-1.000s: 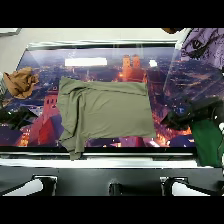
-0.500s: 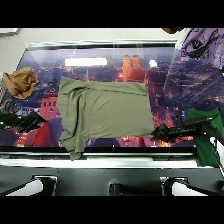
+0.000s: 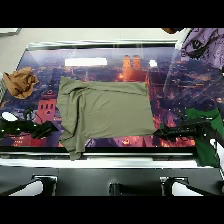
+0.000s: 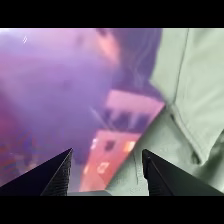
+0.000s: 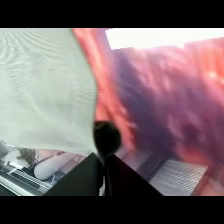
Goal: Fold the clothes and pants, and hang the long-sleeved shirts on hangers.
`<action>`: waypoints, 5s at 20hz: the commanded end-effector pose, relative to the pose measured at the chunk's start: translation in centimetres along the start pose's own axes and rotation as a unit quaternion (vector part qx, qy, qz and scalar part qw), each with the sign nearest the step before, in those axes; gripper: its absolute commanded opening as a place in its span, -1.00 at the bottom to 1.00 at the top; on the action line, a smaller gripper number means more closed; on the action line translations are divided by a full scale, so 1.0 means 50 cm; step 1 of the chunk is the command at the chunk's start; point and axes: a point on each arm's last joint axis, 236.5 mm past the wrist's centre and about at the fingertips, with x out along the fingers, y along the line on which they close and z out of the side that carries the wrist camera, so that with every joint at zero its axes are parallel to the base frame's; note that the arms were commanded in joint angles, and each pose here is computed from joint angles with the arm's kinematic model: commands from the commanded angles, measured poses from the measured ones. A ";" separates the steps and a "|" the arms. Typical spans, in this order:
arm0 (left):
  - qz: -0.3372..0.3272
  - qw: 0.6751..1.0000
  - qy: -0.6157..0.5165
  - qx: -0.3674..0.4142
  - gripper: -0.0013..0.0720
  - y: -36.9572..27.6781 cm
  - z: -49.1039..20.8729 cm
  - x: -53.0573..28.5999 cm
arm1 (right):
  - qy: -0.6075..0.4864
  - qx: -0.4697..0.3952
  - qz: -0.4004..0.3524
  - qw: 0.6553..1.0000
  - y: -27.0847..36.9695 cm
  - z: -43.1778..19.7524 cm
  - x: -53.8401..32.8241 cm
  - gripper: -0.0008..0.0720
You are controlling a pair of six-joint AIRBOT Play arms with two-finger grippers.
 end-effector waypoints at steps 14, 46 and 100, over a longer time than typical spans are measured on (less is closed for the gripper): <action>-0.061 0.990 -0.041 0.124 -0.92 -0.191 0.062 -0.016 | -0.092 -0.057 0.045 0.993 0.151 0.078 -0.103 -0.91; 0.085 0.911 -0.361 0.179 -0.93 -0.338 0.359 -0.552 | -0.354 -0.202 -0.096 0.908 0.544 0.340 -0.549 -0.91; 0.003 0.997 -0.070 -0.041 0.52 0.083 0.101 -0.054 | 0.012 -0.043 -0.036 0.998 0.020 -0.012 -0.001 -0.90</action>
